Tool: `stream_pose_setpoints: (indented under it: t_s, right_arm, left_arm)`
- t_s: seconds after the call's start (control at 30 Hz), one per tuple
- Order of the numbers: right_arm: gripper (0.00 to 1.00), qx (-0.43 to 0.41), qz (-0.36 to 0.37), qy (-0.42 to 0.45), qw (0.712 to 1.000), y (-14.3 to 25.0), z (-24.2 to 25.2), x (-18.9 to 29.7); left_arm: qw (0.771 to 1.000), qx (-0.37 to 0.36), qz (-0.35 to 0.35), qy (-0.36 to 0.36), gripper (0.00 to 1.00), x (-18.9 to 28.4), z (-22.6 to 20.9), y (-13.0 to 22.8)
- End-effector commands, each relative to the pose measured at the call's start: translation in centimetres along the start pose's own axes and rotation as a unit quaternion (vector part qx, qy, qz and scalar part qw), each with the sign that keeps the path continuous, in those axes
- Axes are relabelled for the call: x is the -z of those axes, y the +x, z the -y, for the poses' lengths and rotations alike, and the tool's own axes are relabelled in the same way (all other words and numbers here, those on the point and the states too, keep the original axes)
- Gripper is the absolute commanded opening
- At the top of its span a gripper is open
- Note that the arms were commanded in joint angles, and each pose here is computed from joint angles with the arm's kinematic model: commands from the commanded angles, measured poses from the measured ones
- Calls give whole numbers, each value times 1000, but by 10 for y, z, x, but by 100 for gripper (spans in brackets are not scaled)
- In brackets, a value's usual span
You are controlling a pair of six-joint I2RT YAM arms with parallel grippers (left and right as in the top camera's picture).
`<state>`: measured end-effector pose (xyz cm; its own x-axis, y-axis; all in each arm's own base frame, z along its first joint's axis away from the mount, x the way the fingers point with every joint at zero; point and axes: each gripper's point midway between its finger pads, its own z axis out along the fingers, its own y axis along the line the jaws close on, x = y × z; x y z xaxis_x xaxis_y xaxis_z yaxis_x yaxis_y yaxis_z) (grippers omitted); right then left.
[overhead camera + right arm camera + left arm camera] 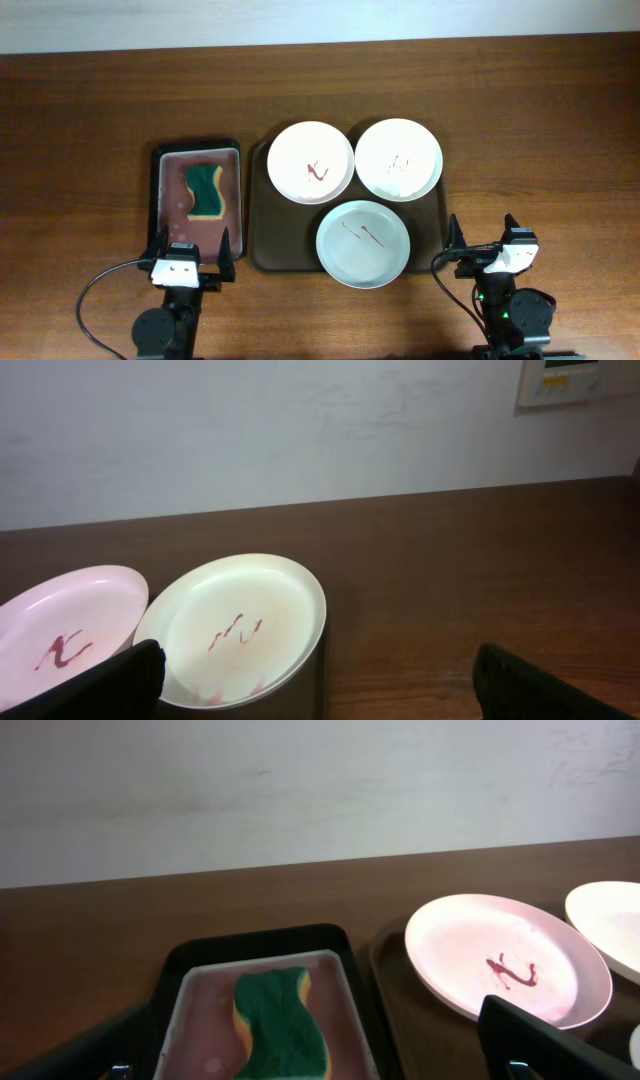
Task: Clean dirty plates on tray and stack at the side
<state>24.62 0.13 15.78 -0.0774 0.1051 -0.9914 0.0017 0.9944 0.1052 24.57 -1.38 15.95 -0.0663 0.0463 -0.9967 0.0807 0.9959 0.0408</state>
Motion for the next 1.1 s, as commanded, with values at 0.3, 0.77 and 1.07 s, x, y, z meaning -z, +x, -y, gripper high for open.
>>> stream_pose_setpoints:
  t_s: [0.3, 0.77, 1.07]
  right_arm:
    - [99, -3, -1, -2, 1000, 2, -1, 0]
    - [99, -3, 0, -3, 1000, 2, -1, 0]
    - [99, -3, -10, -25, 1000, 1, -10, 1]
  left_arm:
    - [1000, -10, -2, 3, 99, 0, 2, 2]
    - [1000, -11, 11, 4, 99, 1, 2, -7]
    - [1000, -9, -12, 5, 99, 4, 1, -19]
